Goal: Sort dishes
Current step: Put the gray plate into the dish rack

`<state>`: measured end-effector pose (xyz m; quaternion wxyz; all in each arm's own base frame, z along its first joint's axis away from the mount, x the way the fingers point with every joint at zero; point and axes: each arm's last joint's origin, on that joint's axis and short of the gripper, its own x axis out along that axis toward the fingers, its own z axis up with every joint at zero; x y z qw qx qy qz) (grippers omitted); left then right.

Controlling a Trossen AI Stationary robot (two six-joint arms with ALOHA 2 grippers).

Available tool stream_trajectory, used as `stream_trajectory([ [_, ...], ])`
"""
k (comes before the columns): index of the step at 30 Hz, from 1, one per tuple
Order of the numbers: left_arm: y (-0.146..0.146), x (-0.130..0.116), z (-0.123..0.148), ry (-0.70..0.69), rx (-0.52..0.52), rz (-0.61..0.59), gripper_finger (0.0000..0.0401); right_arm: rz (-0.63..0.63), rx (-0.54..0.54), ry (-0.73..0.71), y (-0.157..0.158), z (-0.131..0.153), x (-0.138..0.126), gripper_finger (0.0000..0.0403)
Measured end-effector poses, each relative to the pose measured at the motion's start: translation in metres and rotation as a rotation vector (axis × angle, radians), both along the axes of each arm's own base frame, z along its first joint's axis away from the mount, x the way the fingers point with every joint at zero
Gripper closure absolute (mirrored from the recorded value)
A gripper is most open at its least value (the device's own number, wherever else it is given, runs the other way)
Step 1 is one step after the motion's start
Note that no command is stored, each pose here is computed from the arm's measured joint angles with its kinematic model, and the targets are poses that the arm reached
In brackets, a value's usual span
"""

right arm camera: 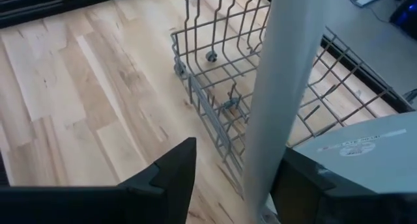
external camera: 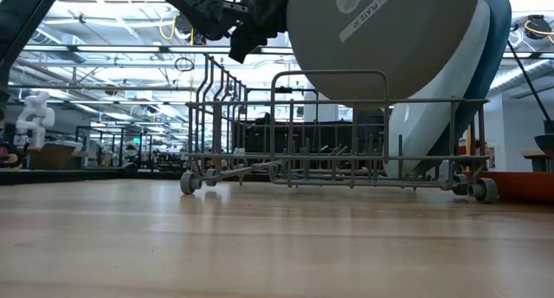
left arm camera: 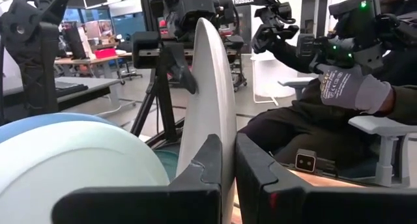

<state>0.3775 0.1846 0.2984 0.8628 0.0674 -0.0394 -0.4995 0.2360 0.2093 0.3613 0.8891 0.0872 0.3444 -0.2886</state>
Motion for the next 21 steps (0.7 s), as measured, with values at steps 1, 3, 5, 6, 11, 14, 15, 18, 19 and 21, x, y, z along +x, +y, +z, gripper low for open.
stream_trajectory([
  [1,-0.0002,0.0001,-0.0001,0.001,-0.001,0.0,0.0392,0.002,-0.002,0.002,0.0005,0.0,-0.0009,0.0246],
  [3,-0.0004,0.0001,-0.0002,0.002,-0.001,-0.002,0.0392,0.001,-0.008,-0.006,0.0011,0.0001,-0.0018,0.0264],
  [5,-0.0008,0.0002,-0.0001,0.001,-0.002,-0.006,0.0392,-0.002,-0.019,-0.019,0.001,0.0004,-0.0016,0.0289],
  [6,-0.001,0.0002,0.0,0.001,-0.002,-0.007,0.0392,-0.003,-0.021,-0.023,0.001,0.0005,-0.0015,0.0303],
  [11,-0.0012,0.0003,0.0003,-0.004,0.001,-0.007,0.0392,0.0,-0.027,-0.038,0.0016,0.001,-0.0006,0.0384],
  [14,-0.0012,0.0002,0.0002,-0.003,0.001,-0.007,0.0392,0.004,-0.016,-0.051,0.003,0.0012,0.0008,0.039],
  [15,-0.0012,0.0002,0.0002,-0.003,0.0,-0.007,0.0392,0.01,-0.014,-0.053,0.0036,0.0013,0.0014,0.039],
  [18,-0.0012,0.0006,0.0004,0.017,-0.008,0.002,0.0388,0.028,-0.011,-0.06,0.0053,0.0018,0.0032,0.0395],
  [19,-0.0008,0.0013,0.0012,0.035,-0.014,0.022,0.0379,0.028,-0.009,-0.062,0.0055,0.0019,0.0034,0.0396],
  [21,0.0006,0.0034,0.004,0.076,-0.027,0.097,0.0346,0.027,-0.004,-0.068,0.0058,0.002,0.0039,0.0397],
])
